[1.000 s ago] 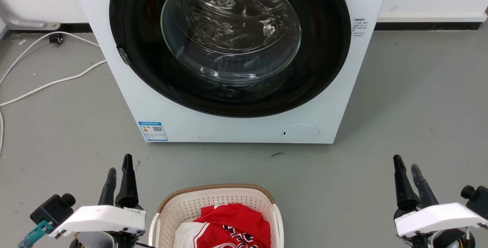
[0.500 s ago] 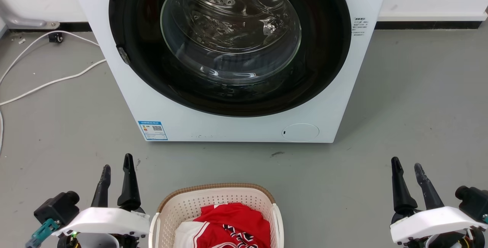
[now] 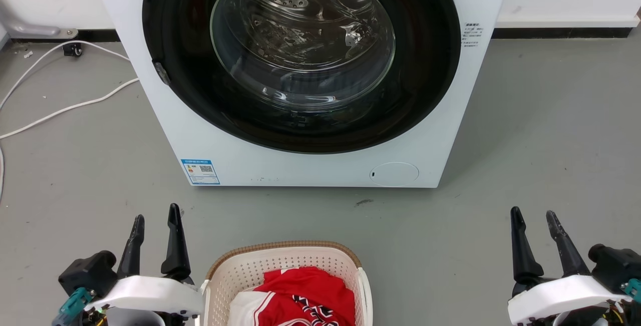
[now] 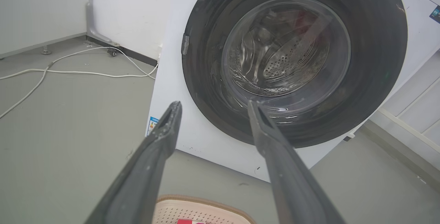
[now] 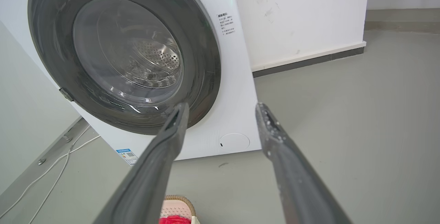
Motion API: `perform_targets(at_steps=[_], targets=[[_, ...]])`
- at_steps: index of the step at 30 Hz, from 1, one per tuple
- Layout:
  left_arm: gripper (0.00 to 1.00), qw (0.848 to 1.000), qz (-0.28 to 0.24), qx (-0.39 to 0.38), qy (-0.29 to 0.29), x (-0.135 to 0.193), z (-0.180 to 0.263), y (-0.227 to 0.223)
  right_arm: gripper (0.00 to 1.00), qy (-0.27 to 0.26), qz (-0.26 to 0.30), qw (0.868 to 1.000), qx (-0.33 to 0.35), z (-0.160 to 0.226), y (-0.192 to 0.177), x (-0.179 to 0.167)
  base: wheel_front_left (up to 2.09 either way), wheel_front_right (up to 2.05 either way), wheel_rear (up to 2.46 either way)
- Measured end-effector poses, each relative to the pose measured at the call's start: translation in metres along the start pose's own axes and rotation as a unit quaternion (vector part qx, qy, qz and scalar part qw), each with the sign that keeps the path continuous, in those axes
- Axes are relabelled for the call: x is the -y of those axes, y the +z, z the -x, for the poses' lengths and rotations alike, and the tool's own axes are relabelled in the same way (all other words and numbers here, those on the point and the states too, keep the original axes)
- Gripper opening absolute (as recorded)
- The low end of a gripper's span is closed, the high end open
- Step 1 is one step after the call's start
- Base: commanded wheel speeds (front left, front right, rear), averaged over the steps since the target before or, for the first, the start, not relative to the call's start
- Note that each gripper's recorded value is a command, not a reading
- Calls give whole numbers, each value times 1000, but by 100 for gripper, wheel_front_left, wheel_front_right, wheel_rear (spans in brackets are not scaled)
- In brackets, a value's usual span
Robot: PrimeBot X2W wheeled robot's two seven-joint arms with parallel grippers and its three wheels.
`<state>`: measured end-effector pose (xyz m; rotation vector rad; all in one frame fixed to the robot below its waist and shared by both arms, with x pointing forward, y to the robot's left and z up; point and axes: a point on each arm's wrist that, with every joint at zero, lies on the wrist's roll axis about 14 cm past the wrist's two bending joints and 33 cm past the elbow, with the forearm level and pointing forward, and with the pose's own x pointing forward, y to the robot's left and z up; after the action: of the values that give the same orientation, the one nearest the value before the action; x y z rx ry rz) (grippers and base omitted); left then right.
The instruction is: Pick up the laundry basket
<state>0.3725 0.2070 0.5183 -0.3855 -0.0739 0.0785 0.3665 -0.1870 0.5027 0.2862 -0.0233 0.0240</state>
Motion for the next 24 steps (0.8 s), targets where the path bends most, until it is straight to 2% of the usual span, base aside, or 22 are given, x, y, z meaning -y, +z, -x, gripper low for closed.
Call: perform_targets(at_steps=[24], targets=[[100, 993, -114, 17, -13, 3, 5, 2, 100, 20, 109, 994, 14, 4, 3, -6, 0, 0, 0]])
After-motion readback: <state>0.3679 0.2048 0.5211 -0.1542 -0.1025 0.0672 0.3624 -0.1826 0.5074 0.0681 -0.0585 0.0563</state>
